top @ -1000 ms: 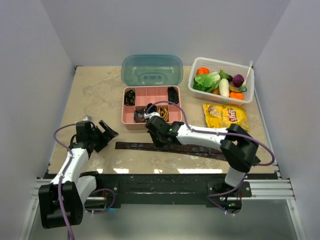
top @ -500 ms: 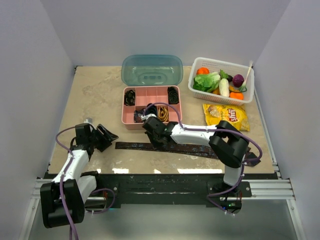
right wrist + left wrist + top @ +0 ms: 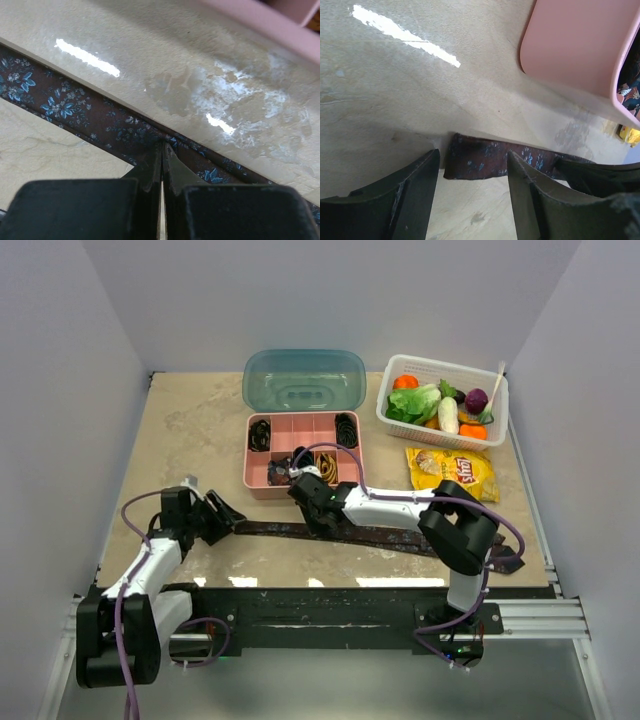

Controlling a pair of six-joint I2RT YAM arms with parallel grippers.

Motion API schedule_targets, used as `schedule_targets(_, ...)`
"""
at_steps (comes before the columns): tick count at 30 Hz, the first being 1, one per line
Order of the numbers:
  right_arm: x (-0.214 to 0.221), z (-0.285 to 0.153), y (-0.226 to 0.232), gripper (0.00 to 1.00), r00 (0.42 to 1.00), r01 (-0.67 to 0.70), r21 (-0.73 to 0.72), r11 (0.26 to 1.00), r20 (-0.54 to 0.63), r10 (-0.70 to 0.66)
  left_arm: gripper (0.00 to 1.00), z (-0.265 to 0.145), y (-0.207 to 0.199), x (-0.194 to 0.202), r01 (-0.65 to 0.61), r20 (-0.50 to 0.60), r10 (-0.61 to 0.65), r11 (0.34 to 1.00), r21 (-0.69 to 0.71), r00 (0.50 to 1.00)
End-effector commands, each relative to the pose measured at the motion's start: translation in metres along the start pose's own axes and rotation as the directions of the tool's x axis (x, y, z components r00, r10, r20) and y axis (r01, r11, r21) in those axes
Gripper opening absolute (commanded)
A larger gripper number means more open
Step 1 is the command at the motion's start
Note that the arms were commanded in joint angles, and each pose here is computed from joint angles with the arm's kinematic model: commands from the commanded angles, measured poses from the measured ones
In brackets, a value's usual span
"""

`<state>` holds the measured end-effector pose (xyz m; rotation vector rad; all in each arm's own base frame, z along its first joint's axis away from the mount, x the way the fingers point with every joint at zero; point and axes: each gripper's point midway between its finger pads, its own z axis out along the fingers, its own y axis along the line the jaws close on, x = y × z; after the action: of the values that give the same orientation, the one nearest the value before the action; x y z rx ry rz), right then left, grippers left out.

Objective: Roll the ties
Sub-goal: Roll the tie at the center of the board.

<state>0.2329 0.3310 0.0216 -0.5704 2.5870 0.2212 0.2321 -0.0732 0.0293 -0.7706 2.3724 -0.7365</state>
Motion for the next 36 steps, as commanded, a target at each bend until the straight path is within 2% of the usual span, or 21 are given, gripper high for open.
schedule_targets(1,0.010,0.001,-0.024,0.00,0.999,-0.008,0.078,0.997,-0.033,0.011,0.61,-0.001,-0.004,-0.008,-0.030,0.042,0.031,1.000,-0.004,0.999)
schedule_targets(10,-0.025,-0.029,-0.006,0.00,0.997,0.014,-0.022,1.000,0.071,-0.013,0.58,0.004,0.001,-0.015,-0.058,0.086,0.059,0.998,-0.015,0.995)
schedule_targets(15,-0.046,-0.038,0.019,0.00,0.992,0.026,-0.129,0.991,0.124,-0.010,0.56,0.007,0.000,-0.016,-0.068,0.082,0.069,0.998,-0.009,0.994)
schedule_targets(21,-0.079,-0.034,0.056,0.00,0.985,0.056,-0.218,0.974,0.173,-0.017,0.50,0.009,0.000,-0.009,-0.059,0.069,0.057,0.998,0.018,0.996)
schedule_targets(26,-0.090,-0.022,0.092,0.00,0.981,0.111,-0.279,0.954,0.183,-0.061,0.48,0.010,0.003,-0.005,-0.058,0.062,0.057,0.998,0.020,0.996)
schedule_targets(31,-0.086,-0.010,0.115,0.00,0.978,0.153,-0.308,0.939,0.182,-0.100,0.37,0.012,0.001,-0.003,-0.059,0.061,0.056,0.997,0.050,0.997)
schedule_targets(36,-0.079,0.005,0.124,0.00,0.978,0.171,-0.312,0.935,0.169,-0.122,0.17,0.013,-0.004,-0.005,-0.065,0.072,0.059,0.995,0.072,0.996)
